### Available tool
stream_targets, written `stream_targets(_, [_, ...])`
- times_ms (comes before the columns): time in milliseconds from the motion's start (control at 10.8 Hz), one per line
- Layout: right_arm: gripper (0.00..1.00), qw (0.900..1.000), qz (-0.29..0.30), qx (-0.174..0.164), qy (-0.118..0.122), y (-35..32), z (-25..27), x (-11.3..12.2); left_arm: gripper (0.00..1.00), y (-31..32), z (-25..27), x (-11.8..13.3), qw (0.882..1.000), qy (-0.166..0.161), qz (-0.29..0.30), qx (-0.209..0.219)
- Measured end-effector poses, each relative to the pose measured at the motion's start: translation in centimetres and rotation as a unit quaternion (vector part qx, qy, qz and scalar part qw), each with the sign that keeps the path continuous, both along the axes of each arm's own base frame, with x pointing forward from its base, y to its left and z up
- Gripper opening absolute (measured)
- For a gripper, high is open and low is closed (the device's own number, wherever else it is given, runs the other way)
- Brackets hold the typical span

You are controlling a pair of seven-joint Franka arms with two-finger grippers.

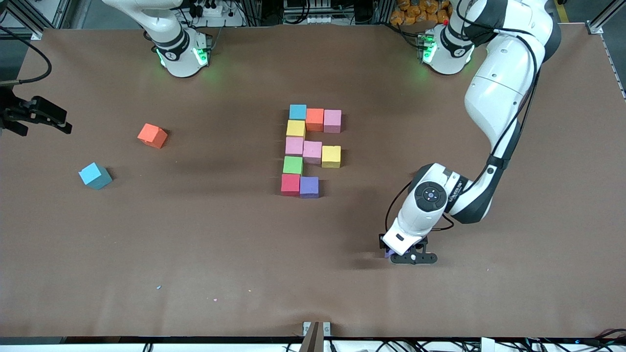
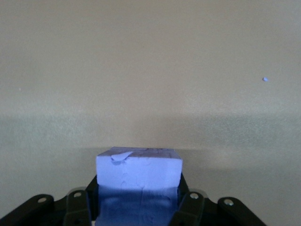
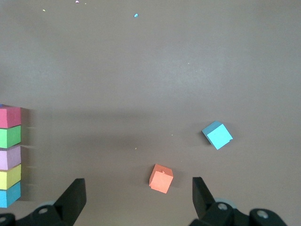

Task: Arrange 11 blocks into digit 3
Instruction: 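Carry the purple cube to the figure's bottom row with the left gripper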

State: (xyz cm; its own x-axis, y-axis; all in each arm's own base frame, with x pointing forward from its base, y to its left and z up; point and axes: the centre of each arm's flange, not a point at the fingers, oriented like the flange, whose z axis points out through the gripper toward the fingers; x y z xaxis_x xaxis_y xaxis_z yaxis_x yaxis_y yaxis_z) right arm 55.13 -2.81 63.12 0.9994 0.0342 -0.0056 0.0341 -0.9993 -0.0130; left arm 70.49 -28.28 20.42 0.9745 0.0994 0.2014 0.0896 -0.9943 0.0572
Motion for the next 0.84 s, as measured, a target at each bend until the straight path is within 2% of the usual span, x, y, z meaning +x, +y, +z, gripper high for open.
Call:
stream_targets(186, [1.0, 1.0, 0.0, 0.0, 0.0, 0.0, 0.0, 0.0, 0.6, -2.0, 0.8, -1.1, 0.993, 0.029, 0.11, -0.028])
stream_targets(279, [1.0, 1.0, 0.0, 0.0, 0.0, 0.0, 0.0, 0.0, 0.6, -3.6, 1.5, -2.0, 0.984, 0.042, 0.172, -0.034])
stream_targets(371, [1.0, 1.0, 0.0, 0.0, 0.0, 0.0, 0.0, 0.0, 0.6, -5.7, 2.2, -3.1, 0.969, 0.05, 0.238, -0.042])
stream_targets(464, [1.0, 1.0, 0.0, 0.0, 0.0, 0.0, -0.1, 0.0, 0.6, -7.8, 2.8, -4.3, 0.952, 0.055, 0.298, -0.048])
stream_targets(650, [1.0, 1.0, 0.0, 0.0, -0.002, 0.0, 0.0, 0.0, 0.6, -11.4, 3.0, -6.7, 0.906, 0.069, 0.414, -0.057])
stream_targets(836, [1.0, 1.0, 0.0, 0.0, -0.004, 0.0, 0.0, 0.1, 0.6, -13.3, 3.0, -8.4, 0.861, 0.084, 0.498, -0.061])
